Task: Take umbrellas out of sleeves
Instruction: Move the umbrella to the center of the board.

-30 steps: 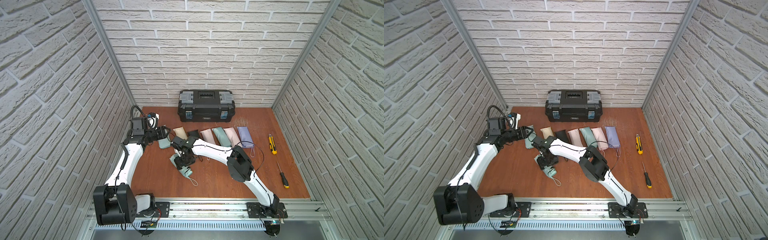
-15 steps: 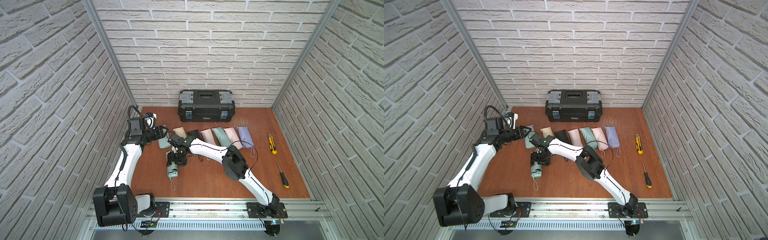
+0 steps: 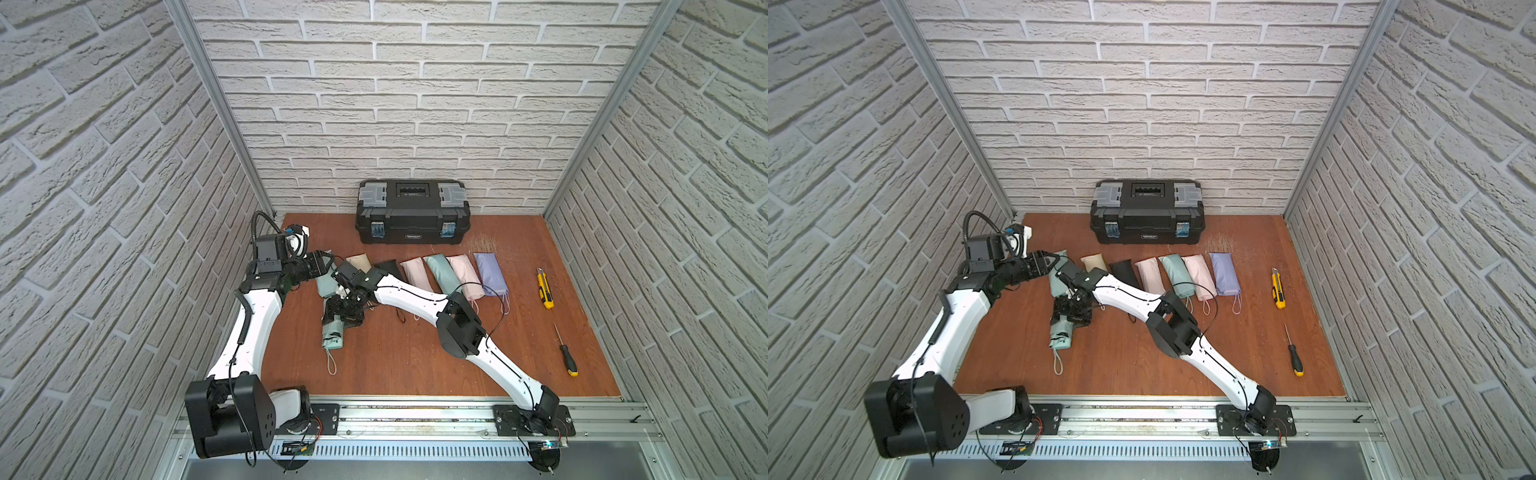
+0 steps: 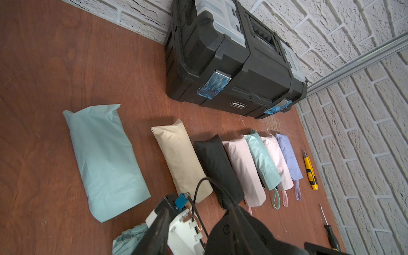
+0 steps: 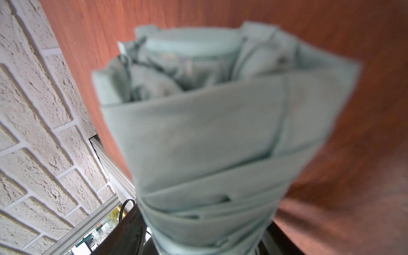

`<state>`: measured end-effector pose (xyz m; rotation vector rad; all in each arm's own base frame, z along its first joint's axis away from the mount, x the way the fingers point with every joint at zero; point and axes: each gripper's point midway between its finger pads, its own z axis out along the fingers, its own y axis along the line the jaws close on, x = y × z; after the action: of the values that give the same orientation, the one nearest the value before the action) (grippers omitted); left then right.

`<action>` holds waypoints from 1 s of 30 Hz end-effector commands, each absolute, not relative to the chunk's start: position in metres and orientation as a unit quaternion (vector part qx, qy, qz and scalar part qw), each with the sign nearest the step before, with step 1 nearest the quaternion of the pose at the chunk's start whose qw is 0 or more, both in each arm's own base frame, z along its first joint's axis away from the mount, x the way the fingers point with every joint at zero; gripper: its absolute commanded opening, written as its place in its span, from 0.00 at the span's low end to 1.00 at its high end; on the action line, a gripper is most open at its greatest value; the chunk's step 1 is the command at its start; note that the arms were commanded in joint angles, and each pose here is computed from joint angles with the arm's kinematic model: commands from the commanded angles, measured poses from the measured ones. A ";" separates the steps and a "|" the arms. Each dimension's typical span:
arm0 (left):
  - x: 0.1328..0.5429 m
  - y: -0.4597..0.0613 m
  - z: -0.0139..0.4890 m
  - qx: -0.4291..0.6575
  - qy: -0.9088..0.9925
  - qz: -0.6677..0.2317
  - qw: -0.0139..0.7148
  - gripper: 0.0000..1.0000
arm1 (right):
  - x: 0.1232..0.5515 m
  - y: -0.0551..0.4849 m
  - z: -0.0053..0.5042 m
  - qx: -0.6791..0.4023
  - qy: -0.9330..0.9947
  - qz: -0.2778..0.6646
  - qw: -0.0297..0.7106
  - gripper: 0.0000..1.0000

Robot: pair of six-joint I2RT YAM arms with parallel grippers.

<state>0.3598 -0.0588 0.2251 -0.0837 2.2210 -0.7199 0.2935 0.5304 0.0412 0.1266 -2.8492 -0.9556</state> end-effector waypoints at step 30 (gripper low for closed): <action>0.363 -0.055 0.232 -0.035 0.867 -0.287 0.406 0.47 | 0.308 0.557 0.053 0.045 -0.923 -0.378 0.055 0.79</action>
<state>0.3601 -0.0567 0.2252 -0.0983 2.2200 -0.7222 0.3103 0.5394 0.0475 0.1238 -2.8459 -1.0564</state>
